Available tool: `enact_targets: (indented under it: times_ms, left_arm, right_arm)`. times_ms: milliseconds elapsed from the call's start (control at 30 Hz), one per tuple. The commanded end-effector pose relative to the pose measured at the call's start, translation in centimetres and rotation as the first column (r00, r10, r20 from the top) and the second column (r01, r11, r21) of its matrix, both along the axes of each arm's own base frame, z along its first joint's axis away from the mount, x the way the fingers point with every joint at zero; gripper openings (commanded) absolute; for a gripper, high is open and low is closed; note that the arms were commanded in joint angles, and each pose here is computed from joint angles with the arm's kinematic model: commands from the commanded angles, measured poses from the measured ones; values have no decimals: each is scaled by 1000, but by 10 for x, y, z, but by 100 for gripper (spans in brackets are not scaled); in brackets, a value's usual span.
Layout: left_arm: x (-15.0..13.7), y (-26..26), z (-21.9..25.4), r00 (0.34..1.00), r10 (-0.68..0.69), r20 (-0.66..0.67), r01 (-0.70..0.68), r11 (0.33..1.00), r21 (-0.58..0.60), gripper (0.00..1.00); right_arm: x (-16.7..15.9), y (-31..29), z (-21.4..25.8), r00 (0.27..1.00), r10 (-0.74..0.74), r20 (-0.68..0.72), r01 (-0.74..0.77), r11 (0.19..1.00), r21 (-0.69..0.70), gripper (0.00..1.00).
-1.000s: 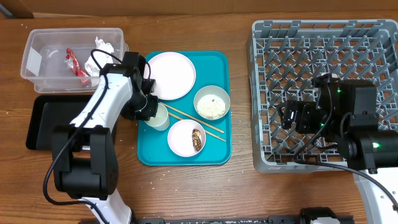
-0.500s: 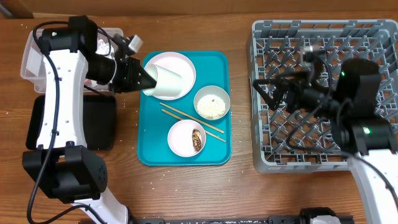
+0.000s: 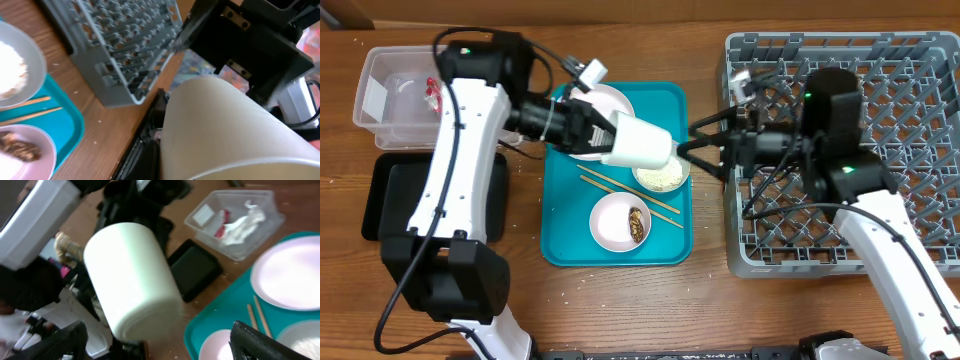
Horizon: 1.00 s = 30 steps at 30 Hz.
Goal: Sort waste into correct bins and load items into the dishwasher
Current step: 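Hand the white cup from left gripper to right gripper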
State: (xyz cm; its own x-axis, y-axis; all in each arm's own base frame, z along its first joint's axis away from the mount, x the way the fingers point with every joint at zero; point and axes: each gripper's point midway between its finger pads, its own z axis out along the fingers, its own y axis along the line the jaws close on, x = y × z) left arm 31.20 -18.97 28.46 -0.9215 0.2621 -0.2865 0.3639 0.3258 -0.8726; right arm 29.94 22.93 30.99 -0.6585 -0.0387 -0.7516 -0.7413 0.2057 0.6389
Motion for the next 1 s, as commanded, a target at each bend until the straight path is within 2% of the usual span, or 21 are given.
enact_targets:
  times_ms: [0, 100, 233, 467, 567, 733, 967]
  left_arm:
    - [-2, -7, 15, 1000, -7, 26, 10, 996, -91, 4]
    - [-1, -10, 23, 1000, -1, 26, 5, 990, -141, 4]
    - [-1, -10, 23, 1000, -2, 22, 5, 990, -141, 4]
    - [-4, -14, 24, 1000, -14, 20, 17, 989, -144, 4]
    - [-8, -20, 24, 999, -33, 20, 35, 989, -146, 4]
    - [-14, -30, 25, 998, -64, 22, 66, 986, -152, 4]
    - [-12, -32, 32, 998, -59, 37, 65, 979, -195, 4]
  right_arm:
    - [-13, 9, 8, 998, 63, 30, -64, 998, 24, 89]
    - [-18, 17, 11, 994, 90, 55, -91, 995, 29, 82]
    - [-20, 20, 13, 992, 99, 75, -102, 994, 32, 70]
    - [-19, 21, 15, 991, 100, 89, -103, 994, 35, 72]
    - [-21, 24, 19, 987, 111, 116, -116, 992, 40, 75]
    - [-25, 29, 20, 984, 126, 129, -133, 990, 42, 75]
    - [-25, 29, 20, 984, 127, 128, -133, 990, 42, 59]
